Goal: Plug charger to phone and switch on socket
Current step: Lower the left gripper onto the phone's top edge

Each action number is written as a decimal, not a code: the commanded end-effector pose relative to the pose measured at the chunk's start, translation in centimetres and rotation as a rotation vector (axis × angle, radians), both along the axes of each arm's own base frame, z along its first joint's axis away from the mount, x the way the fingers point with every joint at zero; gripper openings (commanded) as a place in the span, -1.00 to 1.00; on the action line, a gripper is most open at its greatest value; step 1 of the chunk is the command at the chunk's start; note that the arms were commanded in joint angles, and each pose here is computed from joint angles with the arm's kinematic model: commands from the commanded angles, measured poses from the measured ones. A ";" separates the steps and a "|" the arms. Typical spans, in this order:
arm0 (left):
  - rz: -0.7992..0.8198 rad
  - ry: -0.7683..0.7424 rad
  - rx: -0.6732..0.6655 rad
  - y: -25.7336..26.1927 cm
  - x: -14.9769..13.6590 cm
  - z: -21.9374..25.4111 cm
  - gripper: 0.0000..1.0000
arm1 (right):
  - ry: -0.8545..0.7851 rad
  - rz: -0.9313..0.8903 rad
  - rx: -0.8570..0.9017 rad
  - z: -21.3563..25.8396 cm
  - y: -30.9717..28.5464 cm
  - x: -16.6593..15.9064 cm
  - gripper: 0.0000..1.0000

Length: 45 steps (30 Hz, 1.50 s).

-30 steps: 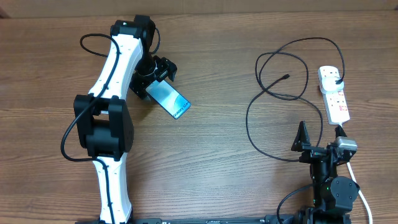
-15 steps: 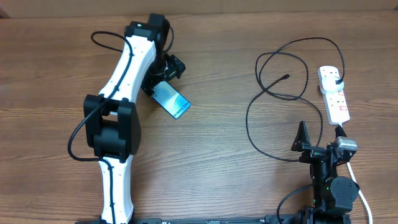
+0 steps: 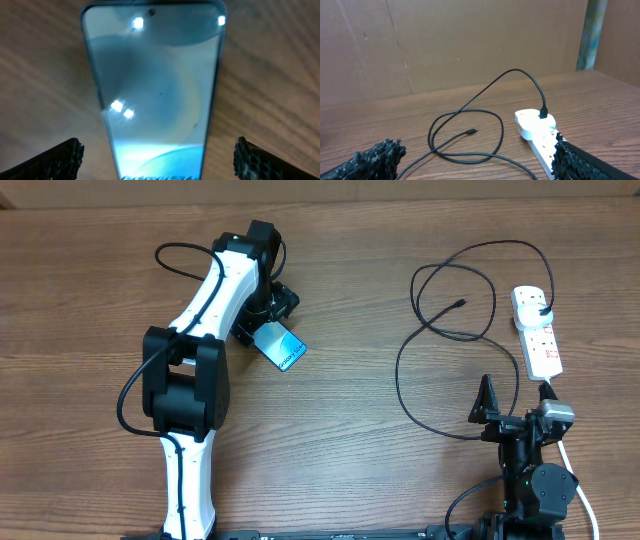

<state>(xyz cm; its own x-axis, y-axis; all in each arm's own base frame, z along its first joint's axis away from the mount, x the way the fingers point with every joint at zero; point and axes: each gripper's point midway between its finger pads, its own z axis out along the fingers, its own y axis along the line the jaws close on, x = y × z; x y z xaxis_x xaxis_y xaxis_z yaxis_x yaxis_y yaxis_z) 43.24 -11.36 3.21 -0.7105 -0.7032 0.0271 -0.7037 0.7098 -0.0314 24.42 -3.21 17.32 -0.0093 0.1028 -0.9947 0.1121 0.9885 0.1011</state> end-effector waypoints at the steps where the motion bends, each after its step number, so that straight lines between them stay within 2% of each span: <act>1: 0.035 0.019 0.018 0.4 -0.4 -1.3 0.99 | 0.000 -0.003 -0.001 -0.3 -0.1 0.0 1.00; 30: 0.039 0.008 0.027 0.5 -0.3 -2.1 1.00 | 0.000 -0.003 -0.001 -0.3 -0.1 0.0 1.00; 45: 0.081 0.030 0.025 0.5 -1.2 -3.7 0.99 | 0.001 -0.003 -0.001 -0.3 -0.1 0.0 1.00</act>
